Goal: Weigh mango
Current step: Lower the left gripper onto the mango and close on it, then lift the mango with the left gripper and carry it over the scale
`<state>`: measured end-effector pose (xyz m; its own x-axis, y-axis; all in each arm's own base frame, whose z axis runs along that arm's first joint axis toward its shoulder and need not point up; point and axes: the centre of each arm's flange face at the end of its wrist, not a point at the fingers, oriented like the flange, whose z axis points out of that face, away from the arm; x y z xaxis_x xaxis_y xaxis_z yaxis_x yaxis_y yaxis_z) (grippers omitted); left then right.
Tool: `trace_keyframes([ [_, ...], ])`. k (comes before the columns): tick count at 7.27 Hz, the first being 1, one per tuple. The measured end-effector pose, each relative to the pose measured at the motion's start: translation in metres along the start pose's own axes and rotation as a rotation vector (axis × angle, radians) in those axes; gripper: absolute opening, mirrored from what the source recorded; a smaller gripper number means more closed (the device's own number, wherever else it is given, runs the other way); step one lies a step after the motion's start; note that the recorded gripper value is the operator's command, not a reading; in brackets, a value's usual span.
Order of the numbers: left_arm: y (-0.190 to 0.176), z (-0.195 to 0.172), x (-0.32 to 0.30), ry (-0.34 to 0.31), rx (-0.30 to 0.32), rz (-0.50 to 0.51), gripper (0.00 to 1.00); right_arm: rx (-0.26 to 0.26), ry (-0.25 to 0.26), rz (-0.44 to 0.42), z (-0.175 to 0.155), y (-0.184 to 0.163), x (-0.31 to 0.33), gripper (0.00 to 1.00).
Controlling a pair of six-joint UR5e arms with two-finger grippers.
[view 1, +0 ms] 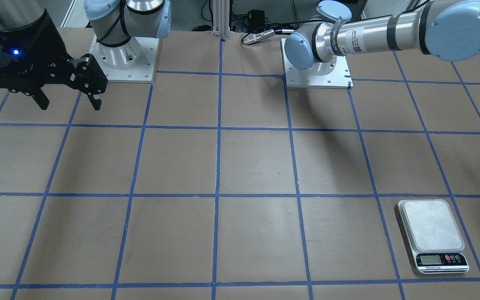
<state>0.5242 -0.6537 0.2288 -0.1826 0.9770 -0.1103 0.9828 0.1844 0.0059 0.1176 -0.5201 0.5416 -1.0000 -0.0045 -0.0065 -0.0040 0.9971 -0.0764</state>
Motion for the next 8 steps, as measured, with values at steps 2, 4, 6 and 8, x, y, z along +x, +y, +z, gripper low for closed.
trace_keyframes([
  [2, 0.003, 0.017, -0.005, -0.004, 0.015, 0.022, 1.0, 0.0, 0.0, 0.0, 0.0, 0.0, 0.0, 1.0],
  [4, 0.005, 0.041, -0.005, 0.002, 0.029, 0.038, 0.93, 0.0, 0.0, 0.0, 0.0, 0.0, 0.0, 1.0],
  [6, 0.006, 0.055, -0.006, 0.001, 0.03, 0.042, 0.27, 0.0, 0.0, 0.0, 0.0, 0.0, 0.0, 1.0],
  [8, 0.005, 0.05, -0.005, -0.002, 0.027, 0.046, 0.0, 0.001, -0.001, 0.0, 0.0, 0.0, 0.0, 1.0],
])
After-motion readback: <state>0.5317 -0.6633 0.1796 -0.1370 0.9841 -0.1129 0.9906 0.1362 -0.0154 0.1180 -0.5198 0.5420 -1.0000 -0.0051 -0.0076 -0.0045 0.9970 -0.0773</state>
